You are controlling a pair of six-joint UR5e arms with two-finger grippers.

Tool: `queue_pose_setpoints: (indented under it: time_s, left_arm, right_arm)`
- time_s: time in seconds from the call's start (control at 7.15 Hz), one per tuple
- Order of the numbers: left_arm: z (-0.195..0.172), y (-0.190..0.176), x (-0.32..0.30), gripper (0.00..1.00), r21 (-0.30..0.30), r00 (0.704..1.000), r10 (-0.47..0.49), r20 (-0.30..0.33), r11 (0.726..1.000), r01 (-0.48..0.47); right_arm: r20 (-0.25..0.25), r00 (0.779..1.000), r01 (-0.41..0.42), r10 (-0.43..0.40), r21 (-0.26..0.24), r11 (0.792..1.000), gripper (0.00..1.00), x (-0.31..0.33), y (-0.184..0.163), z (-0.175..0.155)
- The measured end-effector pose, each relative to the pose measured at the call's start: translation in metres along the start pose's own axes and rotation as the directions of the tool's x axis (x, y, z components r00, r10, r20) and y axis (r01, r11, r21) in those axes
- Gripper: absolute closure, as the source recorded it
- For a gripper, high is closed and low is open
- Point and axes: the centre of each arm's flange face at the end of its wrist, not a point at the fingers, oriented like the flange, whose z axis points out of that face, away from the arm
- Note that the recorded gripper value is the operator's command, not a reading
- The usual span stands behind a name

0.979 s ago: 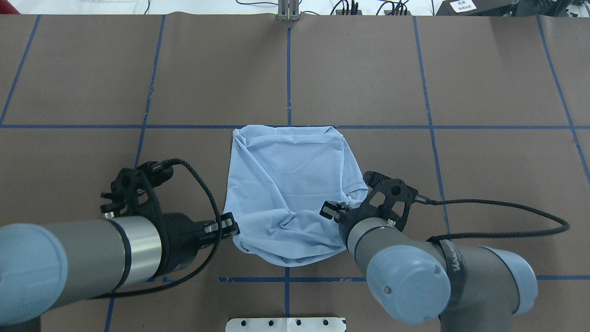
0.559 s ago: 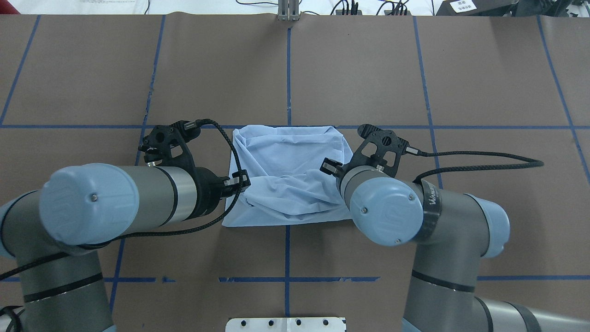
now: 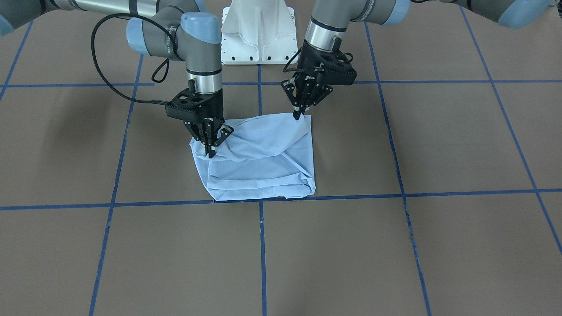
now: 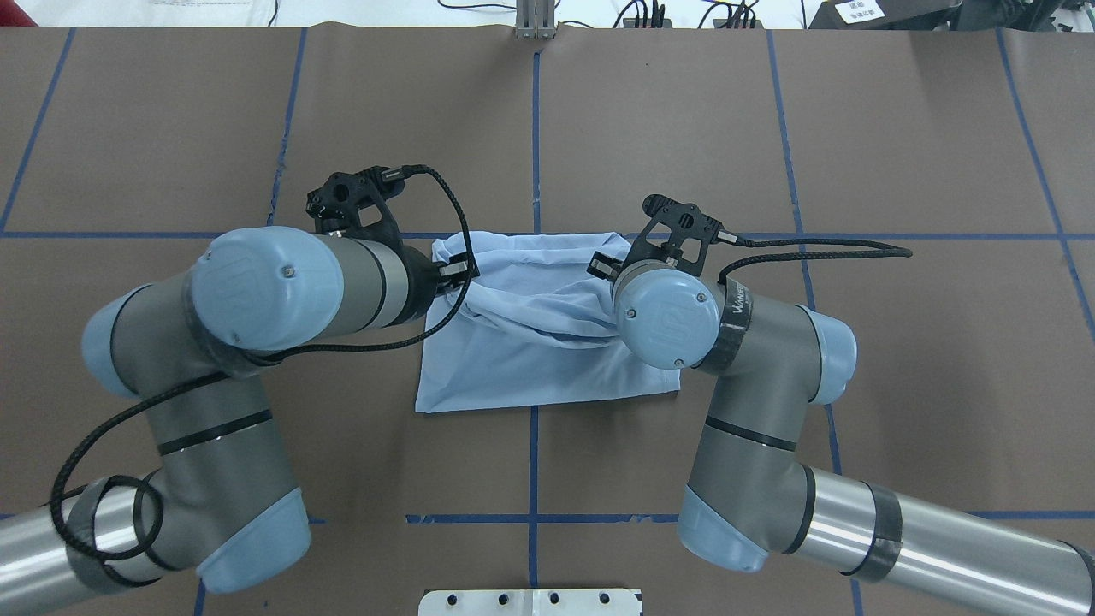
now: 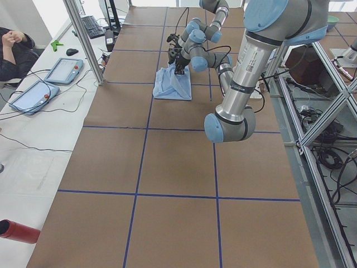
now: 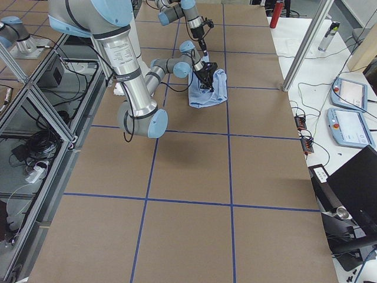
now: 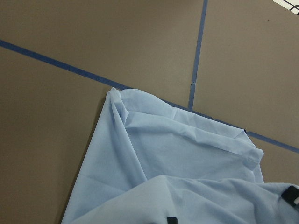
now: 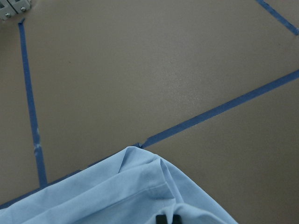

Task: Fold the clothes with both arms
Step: 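Lay the folded edge down at the far edge with both grippers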

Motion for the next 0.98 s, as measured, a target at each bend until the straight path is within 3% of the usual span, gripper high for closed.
queue_pose_setpoints:
  time_s: [0.42, 0.84, 0.98]
  left_arm:
    - [0.077, -0.052, 0.003, 1.00, 0.062, 0.998, 0.032, 0.055, 0.997, -0.035]
    - [0.131, -0.065, -0.008, 1.00, 0.062, 0.989, 0.072, 0.126, 0.995, -0.080]
    - [0.140, -0.066, -0.013, 0.01, 0.060, 0.988, 0.076, 0.136, 0.995, -0.085]
  right_arm:
    - [-0.038, 0.999, 0.010, -0.010, 0.009, 1.000, 1.00, -0.005, 0.002, 0.030]
    - [-0.059, 0.998, 0.021, -0.020, 0.015, 1.000, 1.00, -0.002, 0.001, 0.040]
    - [-0.060, 0.998, 0.027, -0.026, 0.018, 0.999, 0.01, -0.002, -0.004, 0.041]
